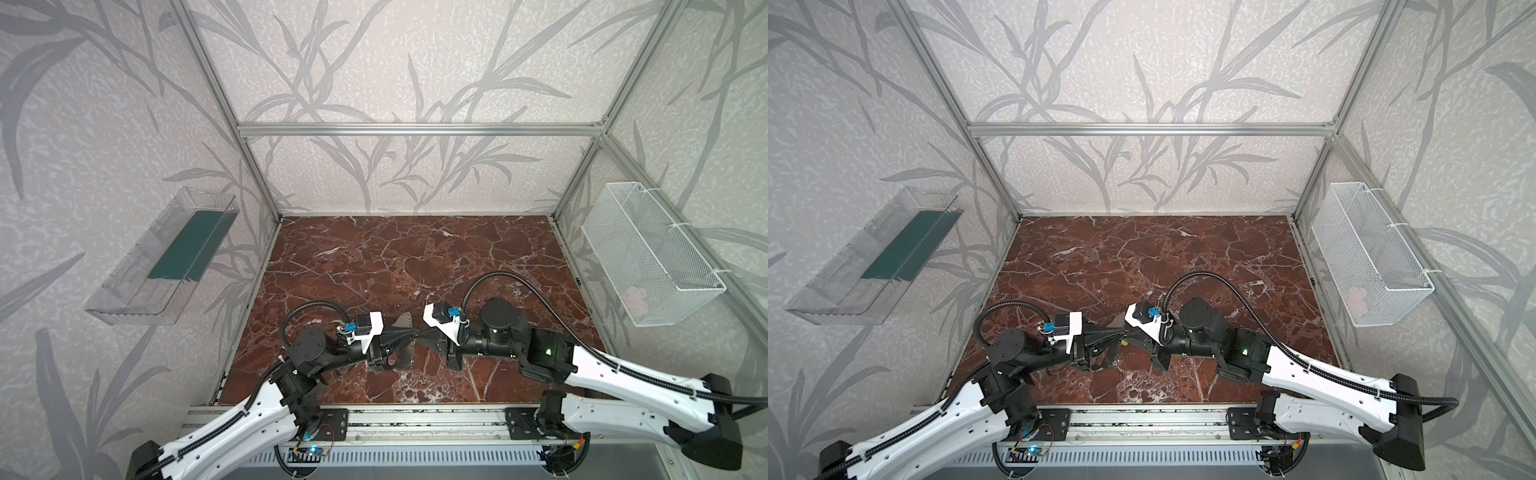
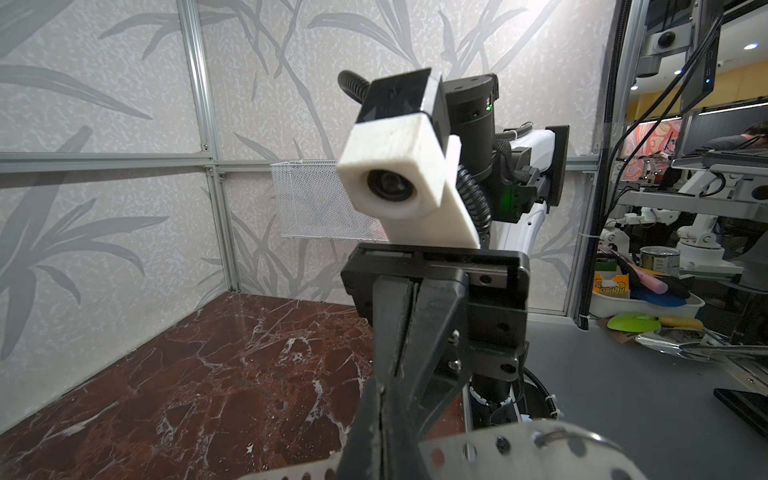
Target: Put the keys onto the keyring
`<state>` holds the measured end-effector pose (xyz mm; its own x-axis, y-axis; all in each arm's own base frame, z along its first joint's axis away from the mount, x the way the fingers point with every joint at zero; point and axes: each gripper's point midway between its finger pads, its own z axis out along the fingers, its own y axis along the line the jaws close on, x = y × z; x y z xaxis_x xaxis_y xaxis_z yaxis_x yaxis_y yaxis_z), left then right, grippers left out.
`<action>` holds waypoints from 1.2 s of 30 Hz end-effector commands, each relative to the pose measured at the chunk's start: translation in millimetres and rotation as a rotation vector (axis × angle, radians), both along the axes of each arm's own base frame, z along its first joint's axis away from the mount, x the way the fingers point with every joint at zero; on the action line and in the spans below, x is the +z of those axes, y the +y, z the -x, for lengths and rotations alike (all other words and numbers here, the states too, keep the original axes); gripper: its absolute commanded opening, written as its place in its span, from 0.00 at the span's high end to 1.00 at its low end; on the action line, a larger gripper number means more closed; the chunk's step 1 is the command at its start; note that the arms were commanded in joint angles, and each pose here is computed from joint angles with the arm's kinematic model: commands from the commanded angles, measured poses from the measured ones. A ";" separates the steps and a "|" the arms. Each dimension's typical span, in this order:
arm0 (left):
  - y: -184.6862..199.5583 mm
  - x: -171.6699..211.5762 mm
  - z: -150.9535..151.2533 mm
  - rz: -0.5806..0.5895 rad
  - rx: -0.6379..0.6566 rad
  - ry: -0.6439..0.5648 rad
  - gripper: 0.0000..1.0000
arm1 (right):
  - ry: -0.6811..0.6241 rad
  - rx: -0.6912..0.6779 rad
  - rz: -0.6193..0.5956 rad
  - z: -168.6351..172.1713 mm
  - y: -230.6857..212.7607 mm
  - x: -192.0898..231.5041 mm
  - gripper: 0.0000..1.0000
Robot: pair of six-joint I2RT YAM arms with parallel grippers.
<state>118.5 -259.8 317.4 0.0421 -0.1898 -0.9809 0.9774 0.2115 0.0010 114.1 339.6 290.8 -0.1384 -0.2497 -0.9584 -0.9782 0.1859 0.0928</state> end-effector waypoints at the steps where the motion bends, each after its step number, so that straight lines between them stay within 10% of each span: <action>1: 1.5 8.1 3.6 0.049 -0.015 -0.020 1.00 | 0.031 0.104 -0.130 14.0 7.3 24.4 1.00; 20: 3.6 10.0 3.1 0.104 -0.012 -0.032 1.00 | 0.113 0.162 -0.213 17.2 17.8 29.1 1.00; 36: 11.9 15.3 7.0 0.102 0.009 -0.050 1.00 | -0.050 0.060 -0.050 12.1 -20.5 17.8 0.73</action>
<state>115.1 -250.8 323.4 0.0748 -0.2641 -0.9616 0.9744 0.2243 0.0142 100.5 325.5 296.0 -0.1277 -0.2097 -0.9694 -0.9887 0.1045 0.1077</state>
